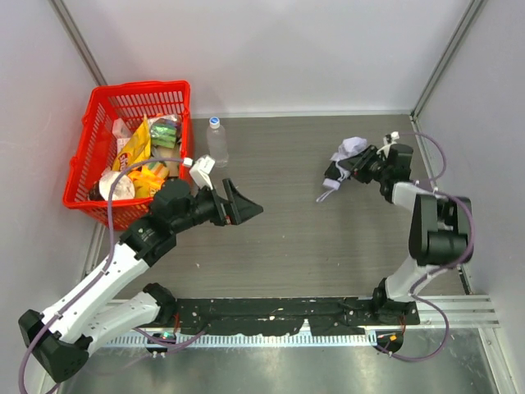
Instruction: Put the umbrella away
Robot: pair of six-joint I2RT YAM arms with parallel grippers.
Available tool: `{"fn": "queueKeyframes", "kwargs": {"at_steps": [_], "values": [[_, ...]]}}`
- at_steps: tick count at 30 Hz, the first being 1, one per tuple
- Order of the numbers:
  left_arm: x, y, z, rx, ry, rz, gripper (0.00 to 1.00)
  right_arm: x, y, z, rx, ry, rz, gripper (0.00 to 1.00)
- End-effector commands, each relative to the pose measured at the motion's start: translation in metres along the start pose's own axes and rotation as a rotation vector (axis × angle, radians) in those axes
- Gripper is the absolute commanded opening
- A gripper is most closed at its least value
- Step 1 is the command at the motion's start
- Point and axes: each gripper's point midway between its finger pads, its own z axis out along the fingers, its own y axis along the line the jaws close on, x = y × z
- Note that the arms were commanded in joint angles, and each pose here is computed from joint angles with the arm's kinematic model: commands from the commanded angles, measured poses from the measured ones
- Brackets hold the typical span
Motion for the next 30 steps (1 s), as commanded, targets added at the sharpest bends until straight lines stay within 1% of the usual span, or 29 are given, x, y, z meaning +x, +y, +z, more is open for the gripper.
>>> {"fn": "queueKeyframes", "kwargs": {"at_steps": [1, 2, 3, 4, 7, 9, 10, 13, 14, 17, 18, 19, 20, 21, 22, 23, 24, 25, 26, 27, 28, 29, 30], "values": [[0.005, -0.029, -0.001, 0.177, 0.022, -0.03, 1.0, -0.074, -0.01, 0.029, -0.098, -0.082, 0.093, 0.09], [0.008, -0.028, 0.0, 0.183, 0.031, -0.035, 1.0, -0.095, -0.01, 0.033, -0.095, -0.099, 0.091, 0.1], [0.01, -0.029, 0.001, 0.192, 0.04, -0.04, 1.0, -0.093, -0.029, 0.046, -0.068, -0.075, 0.113, 0.11], [0.013, -0.029, 0.002, 0.204, 0.053, -0.047, 1.0, -0.113, -0.03, 0.051, -0.055, -0.1, 0.106, 0.11], [0.022, -0.032, 0.003, 0.243, 0.089, -0.061, 1.0, -0.135, -0.049, 0.066, -0.035, -0.144, 0.129, 0.14], [0.024, -0.031, 0.003, 0.249, 0.097, -0.066, 1.0, -0.152, -0.054, 0.074, -0.033, -0.186, 0.114, 0.19], [0.025, -0.031, 0.003, 0.251, 0.097, -0.064, 1.0, -0.151, -0.061, 0.078, -0.008, -0.174, 0.124, 0.23], [0.025, -0.03, 0.001, 0.247, 0.09, -0.064, 1.0, -0.158, -0.074, 0.095, 0.006, -0.158, 0.122, 0.25], [0.025, -0.031, 0.0, 0.25, 0.09, -0.064, 1.0, -0.154, -0.081, 0.099, 0.015, -0.148, 0.133, 0.25], [0.023, -0.034, -0.004, 0.258, 0.082, -0.073, 1.0, -0.151, -0.093, 0.097, 0.046, -0.172, 0.176, 0.25], [0.022, -0.035, -0.005, 0.26, 0.076, -0.074, 1.0, -0.159, -0.086, 0.091, 0.043, -0.209, 0.18, 0.26], [0.021, -0.035, -0.005, 0.258, 0.072, -0.077, 1.0, -0.151, -0.101, 0.086, 0.101, -0.238, 0.208, 0.27], [0.021, -0.035, -0.006, 0.255, 0.071, -0.079, 1.0, -0.156, -0.095, 0.079, 0.1, -0.273, 0.209, 0.29], [0.021, -0.036, -0.006, 0.258, 0.07, -0.081, 1.0, -0.151, -0.108, 0.074, 0.157, -0.303, 0.226, 0.3], [0.021, -0.036, -0.007, 0.258, 0.071, -0.085, 1.0, -0.156, -0.106, 0.068, 0.169, -0.334, 0.225, 0.32], [0.021, -0.037, -0.007, 0.259, 0.071, -0.088, 1.0, -0.157, -0.117, 0.065, 0.216, -0.365, 0.237, 0.34], [0.021, -0.038, -0.008, 0.263, 0.072, -0.091, 1.0, -0.156, -0.121, 0.063, 0.244, -0.372, 0.249, 0.35], [0.02, -0.039, -0.01, 0.269, 0.07, -0.093, 1.0, -0.158, -0.128, 0.061, 0.272, -0.391, 0.259, 0.4], [0.02, -0.04, -0.01, 0.269, 0.071, -0.095, 1.0, -0.155, -0.135, 0.06, 0.305, -0.389, 0.27, 0.43], [0.02, -0.04, -0.012, 0.27, 0.069, -0.093, 1.0, -0.151, -0.143, 0.058, 0.353, -0.383, 0.282, 0.55], [0.02, -0.04, -0.013, 0.266, 0.065, -0.095, 1.0, -0.156, -0.145, 0.051, 0.39, -0.404, 0.263, 0.7], [0.019, -0.04, -0.016, 0.262, 0.06, -0.091, 1.0, -0.149, -0.152, 0.045, 0.443, -0.386, 0.275, 0.78], [0.019, -0.039, -0.017, 0.255, 0.054, -0.092, 1.0, -0.155, -0.146, 0.037, 0.455, -0.407, 0.243, 0.78]]}}
